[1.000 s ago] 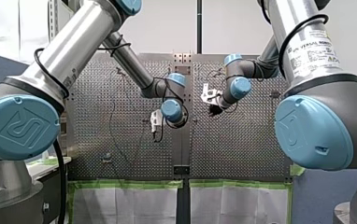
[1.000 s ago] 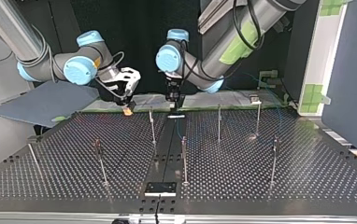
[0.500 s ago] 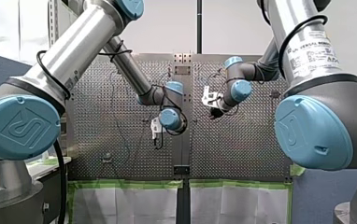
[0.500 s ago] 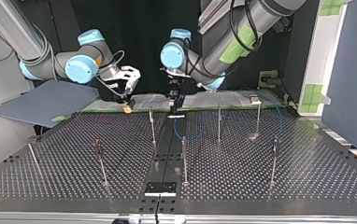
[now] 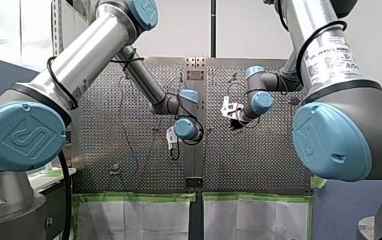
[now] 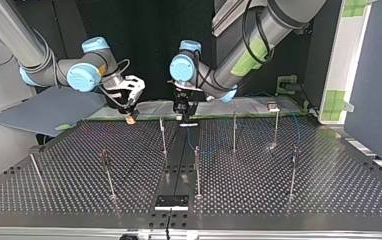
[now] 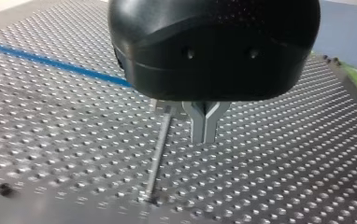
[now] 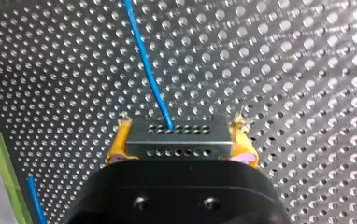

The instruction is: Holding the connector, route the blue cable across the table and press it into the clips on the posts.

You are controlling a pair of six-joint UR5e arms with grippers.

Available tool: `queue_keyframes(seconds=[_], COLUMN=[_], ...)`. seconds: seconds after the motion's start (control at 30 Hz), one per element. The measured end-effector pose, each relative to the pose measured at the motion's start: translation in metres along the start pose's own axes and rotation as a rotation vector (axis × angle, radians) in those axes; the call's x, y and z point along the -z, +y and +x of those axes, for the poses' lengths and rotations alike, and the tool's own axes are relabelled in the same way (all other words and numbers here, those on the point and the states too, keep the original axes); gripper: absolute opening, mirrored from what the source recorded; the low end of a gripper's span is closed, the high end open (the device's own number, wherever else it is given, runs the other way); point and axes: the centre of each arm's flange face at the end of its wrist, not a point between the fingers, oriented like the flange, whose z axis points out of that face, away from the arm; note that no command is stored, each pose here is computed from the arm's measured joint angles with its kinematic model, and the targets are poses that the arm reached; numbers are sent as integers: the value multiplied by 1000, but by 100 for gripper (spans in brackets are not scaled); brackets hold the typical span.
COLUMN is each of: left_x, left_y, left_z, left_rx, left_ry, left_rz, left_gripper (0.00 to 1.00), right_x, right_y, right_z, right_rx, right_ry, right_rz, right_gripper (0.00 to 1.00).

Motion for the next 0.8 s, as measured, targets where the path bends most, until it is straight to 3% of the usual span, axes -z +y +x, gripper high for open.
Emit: queue_keyframes(seconds=[0.27,0.47,0.8], left_x=[-4,-10,-32], left_y=[-1,-1,8], left_z=[6,1,-17], left_rx=[8,21,32], left_ry=[-10,-31,-48], left_rz=[11,24,27], left_gripper=[0,0,0], right_x=[-2,-8,-16], right_y=[8,14,29], right_z=[0,-13,-7], right_rx=[-8,-9,-23], right_ry=[3,-15,26], right_rz=[-11,-18,-22], right_gripper=[0,0,0])
